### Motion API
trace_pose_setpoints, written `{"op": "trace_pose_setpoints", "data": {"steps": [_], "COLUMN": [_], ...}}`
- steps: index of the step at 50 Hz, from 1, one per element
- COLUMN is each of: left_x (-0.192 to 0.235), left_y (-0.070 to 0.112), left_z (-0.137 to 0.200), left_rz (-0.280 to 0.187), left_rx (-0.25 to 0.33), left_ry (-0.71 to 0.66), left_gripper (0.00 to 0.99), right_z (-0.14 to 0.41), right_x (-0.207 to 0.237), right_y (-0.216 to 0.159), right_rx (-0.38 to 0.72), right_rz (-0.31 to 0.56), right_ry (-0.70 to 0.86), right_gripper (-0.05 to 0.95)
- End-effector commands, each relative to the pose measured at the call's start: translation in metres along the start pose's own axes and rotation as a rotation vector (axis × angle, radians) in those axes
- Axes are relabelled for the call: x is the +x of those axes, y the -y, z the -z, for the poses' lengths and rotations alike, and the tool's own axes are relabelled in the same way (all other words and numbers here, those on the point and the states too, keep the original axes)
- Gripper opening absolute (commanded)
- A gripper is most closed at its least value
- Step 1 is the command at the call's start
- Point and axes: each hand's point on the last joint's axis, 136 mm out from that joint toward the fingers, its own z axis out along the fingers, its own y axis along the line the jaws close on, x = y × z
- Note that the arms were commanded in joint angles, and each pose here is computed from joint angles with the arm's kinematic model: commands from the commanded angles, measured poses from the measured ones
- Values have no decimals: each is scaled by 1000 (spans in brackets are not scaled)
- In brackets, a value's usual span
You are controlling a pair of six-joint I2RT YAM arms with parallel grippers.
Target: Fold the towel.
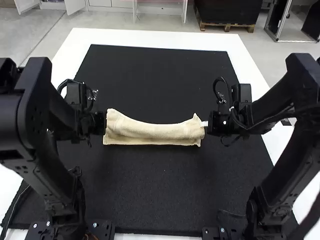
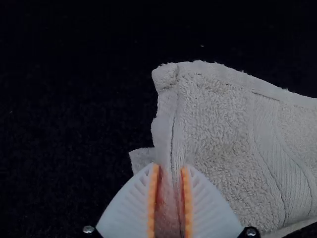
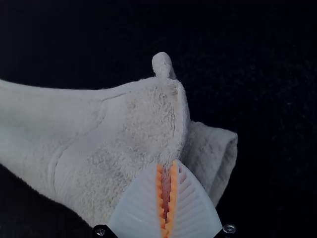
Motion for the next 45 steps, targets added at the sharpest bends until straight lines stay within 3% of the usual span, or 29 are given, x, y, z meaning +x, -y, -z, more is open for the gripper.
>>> {"op": "trace_pose_setpoints", "data": {"steps": [1,8,11,17,26,29,45], "left_x": [-4,-1,-2,-7,-18,-19,-31], "left_y": [-6,-11,-11,-16,-36,-41,-44], "left_z": [-1,-1,-1,0,4,6,8], "left_rz": [-11,-6,-8,-1,37,68,127], "left_rx": [-32,-52,-54,-68,-113,-122,-100], "left_ry": [13,5,10,31,77,86,113], "left_gripper": [289,830,948,967,967,967,967], "right_z": [0,0,1,0,-4,-8,-28], "right_x": [3,4,4,4,0,1,8], "right_y": [9,14,14,14,14,11,1], "right_rx": [29,59,60,67,80,73,76], "right_rz": [9,10,11,10,21,29,68], "right_ry": [0,0,1,-2,-1,-10,-57], "right_gripper": [175,633,751,911,911,911,908]}}
